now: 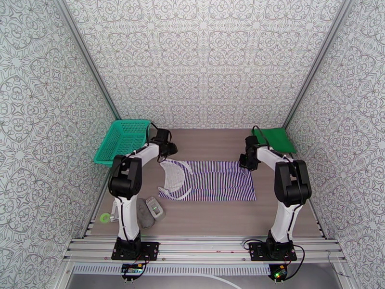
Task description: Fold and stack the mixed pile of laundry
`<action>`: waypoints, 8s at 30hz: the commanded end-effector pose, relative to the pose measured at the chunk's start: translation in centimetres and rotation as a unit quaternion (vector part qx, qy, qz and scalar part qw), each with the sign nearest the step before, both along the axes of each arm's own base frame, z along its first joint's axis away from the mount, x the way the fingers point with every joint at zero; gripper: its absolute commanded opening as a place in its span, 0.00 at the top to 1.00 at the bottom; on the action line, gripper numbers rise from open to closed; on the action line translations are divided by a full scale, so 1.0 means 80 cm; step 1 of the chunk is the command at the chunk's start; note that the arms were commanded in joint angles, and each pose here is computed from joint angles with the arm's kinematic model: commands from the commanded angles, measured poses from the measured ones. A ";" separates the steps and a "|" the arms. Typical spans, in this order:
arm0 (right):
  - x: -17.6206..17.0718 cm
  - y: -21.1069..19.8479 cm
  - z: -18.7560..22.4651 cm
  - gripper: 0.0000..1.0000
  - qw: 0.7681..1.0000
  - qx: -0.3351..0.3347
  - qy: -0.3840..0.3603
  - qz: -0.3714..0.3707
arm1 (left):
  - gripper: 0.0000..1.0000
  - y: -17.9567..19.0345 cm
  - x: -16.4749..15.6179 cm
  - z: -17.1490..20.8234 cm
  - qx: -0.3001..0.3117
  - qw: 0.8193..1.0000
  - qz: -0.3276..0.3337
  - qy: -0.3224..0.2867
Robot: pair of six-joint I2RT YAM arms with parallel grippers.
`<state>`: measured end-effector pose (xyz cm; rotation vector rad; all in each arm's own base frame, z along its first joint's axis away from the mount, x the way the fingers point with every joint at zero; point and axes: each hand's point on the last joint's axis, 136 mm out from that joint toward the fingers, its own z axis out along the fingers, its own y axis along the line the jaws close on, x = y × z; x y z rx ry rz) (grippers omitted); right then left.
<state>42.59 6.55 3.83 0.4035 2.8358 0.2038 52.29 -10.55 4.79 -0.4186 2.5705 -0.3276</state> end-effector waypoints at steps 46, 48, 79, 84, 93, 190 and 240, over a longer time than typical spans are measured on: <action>0.010 0.006 0.046 0.73 0.998 0.045 -0.042 0.000 | 0.87 -0.054 -0.276 0.028 0.016 1.000 0.020 0.011; 0.011 0.005 0.029 0.75 0.999 0.043 -0.029 -0.003 | 0.90 -0.058 -0.280 0.002 0.005 0.999 0.030 0.033; -0.163 0.002 0.020 0.74 0.999 0.035 0.033 -0.003 | 0.97 -0.093 0.071 -0.064 -0.222 0.971 0.060 -0.057; -0.123 0.006 0.049 0.79 0.999 0.028 -0.003 0.024 | 0.96 -0.114 0.108 -0.027 -0.290 0.946 0.014 -0.147; -0.072 0.027 0.036 0.64 0.998 -0.010 -0.021 0.066 | 0.86 -0.122 0.112 0.044 -0.291 0.937 -0.042 -0.190; -0.257 0.120 -0.006 0.50 0.967 0.182 0.115 0.137 | 0.44 -0.115 -0.415 0.005 -0.103 0.986 -0.068 0.116; -0.180 0.164 0.086 1.00 0.973 0.190 0.040 0.127 | 1.00 -0.152 -0.343 0.068 -0.141 0.985 -0.089 0.033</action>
